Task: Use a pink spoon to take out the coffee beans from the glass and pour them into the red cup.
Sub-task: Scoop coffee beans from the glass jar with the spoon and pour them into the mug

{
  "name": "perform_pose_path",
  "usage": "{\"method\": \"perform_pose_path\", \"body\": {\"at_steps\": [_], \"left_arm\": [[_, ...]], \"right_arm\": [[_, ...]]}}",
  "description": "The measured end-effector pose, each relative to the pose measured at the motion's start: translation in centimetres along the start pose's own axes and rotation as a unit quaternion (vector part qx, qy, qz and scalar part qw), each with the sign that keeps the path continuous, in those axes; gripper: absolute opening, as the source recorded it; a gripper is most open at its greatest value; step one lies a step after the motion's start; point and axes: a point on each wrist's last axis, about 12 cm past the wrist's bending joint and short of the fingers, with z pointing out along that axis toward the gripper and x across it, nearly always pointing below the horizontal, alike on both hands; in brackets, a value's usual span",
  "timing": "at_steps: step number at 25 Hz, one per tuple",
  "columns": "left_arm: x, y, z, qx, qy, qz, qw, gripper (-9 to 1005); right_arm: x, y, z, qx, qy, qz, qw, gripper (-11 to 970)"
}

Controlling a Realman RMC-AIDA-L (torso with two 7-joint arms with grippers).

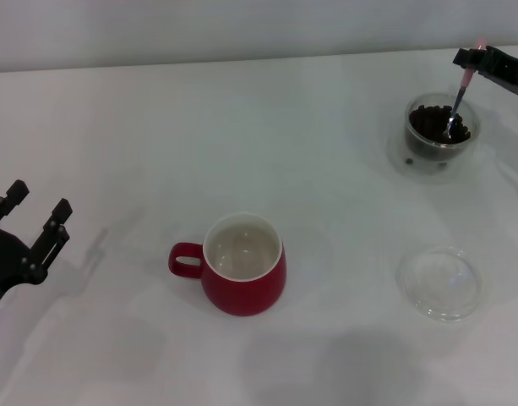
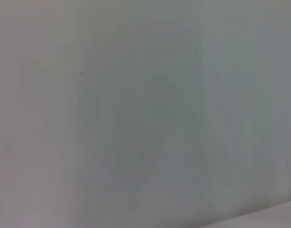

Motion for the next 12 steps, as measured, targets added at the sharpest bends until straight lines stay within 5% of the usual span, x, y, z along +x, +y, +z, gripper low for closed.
{"method": "perform_pose_path", "body": {"at_steps": [12], "left_arm": [[0.15,-0.04,0.00,-0.001,0.006,-0.001,1.000,596]], "right_arm": [[0.42,-0.95,-0.72,-0.002,-0.039,0.085,0.996,145]]}}
